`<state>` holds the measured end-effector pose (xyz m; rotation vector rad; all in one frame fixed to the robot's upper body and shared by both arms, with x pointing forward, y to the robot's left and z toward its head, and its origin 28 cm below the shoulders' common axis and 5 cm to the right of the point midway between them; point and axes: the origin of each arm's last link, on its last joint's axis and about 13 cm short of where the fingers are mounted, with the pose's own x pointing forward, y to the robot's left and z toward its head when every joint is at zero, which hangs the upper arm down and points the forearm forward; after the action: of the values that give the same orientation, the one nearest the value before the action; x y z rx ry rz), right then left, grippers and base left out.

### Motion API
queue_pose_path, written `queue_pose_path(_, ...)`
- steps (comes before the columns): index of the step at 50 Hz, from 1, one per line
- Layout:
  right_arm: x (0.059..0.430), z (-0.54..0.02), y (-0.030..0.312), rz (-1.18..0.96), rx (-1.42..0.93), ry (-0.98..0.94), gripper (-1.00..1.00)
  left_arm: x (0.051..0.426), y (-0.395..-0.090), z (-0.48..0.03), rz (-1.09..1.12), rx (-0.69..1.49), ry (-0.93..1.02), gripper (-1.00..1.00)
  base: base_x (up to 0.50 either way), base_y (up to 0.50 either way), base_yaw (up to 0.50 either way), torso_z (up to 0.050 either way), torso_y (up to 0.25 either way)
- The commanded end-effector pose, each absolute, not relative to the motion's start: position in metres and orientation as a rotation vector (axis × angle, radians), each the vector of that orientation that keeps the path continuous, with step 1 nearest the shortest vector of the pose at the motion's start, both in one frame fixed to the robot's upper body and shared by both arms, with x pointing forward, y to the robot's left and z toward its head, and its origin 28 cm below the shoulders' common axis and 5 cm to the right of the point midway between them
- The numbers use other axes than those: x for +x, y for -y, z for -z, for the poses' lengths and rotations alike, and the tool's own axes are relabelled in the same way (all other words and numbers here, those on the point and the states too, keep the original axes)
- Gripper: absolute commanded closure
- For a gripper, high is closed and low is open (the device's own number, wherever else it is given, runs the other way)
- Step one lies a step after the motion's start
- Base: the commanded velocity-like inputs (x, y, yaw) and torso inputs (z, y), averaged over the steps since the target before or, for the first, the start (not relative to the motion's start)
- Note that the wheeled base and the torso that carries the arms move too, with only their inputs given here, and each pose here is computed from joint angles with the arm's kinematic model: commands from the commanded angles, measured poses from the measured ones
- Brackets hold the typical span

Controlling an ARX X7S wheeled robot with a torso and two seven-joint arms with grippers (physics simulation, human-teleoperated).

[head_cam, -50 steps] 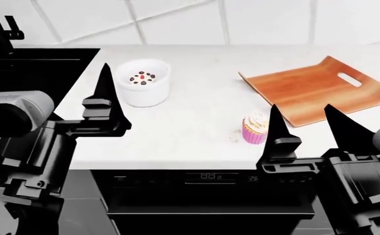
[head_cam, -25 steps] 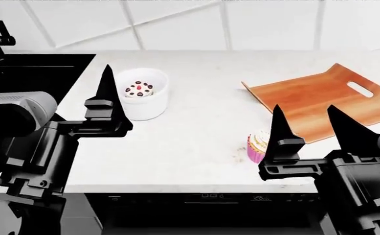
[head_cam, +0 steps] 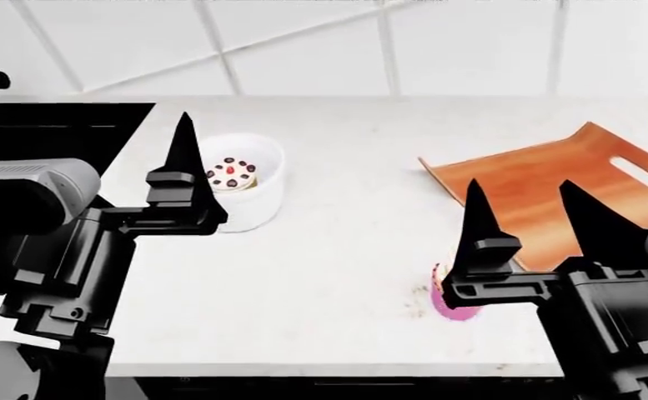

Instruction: Pick up the bowl with cake and place it on the tray. Pick up the cupcake and place it on the tray.

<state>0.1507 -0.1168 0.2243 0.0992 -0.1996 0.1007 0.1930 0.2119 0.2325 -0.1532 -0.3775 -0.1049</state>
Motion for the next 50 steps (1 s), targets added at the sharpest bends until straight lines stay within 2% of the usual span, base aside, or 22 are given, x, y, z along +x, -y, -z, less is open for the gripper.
queue_pose_path(1,0.15,-0.224,0.118,-0.088,0.095,0.199,-1.0,0.193,-0.212,-0.231,0.105,-0.153,0.375,-1.0,0.18,0.0,0.0,0.0,0.0)
queue_pose_path(9,0.148,-0.221,0.119,-0.074,0.111,0.186,-1.0,0.194,-0.211,-0.229,0.107,-0.158,0.37,-1.0,0.03,0.0,0.0,0.0,0.0)
queue_pose_path(20,0.124,-0.218,0.13,-0.109,0.176,0.037,-1.0,0.198,-0.21,-0.23,0.11,-0.152,0.358,-1.0,0.0,0.0,0.0,0.0,0.0)
queue_pose_path(24,0.112,-0.222,0.139,-0.104,0.134,0.082,-1.0,0.2,-0.207,-0.234,0.123,-0.142,0.363,-1.0,0.0,0.0,0.0,0.0,0.0)
queue_pose_path(27,0.099,-0.207,0.14,-0.113,0.13,-0.009,-1.0,0.2,-0.205,-0.233,0.134,-0.14,0.362,-1.0,0.0,0.0,0.0,0.0,0.0)
queue_pose_path(35,0.092,-0.196,0.133,-0.085,0.065,-0.057,-1.0,0.201,-0.206,-0.23,0.13,-0.141,0.352,-1.0,0.0,0.0,0.0,0.0,0.0)
queue_pose_path(40,0.098,-0.223,0.115,-0.101,0.158,0.16,-1.0,0.201,-0.206,-0.229,0.129,-0.141,0.35,-1.0,0.0,0.0,0.0,0.0,0.0)
queue_pose_path(41,0.094,-0.22,0.121,-0.078,0.113,0.113,-1.0,0.201,-0.206,-0.229,0.129,-0.141,0.35,-1.0,0.0,0.0,0.0,0.0,0.0)
queue_pose_path(43,0.076,-0.203,0.132,-0.016,0.032,-0.11,-1.0,0.201,-0.207,-0.228,0.128,-0.142,0.349,-1.0,0.0,0.0,0.0,0.0,0.0)
queue_pose_path(50,0.073,-0.2,0.133,0.012,0.029,-0.133,-1.0,0.201,-0.207,-0.228,0.125,-0.144,0.349,-1.0,0.0,0.0,0.0,0.0,0.0)
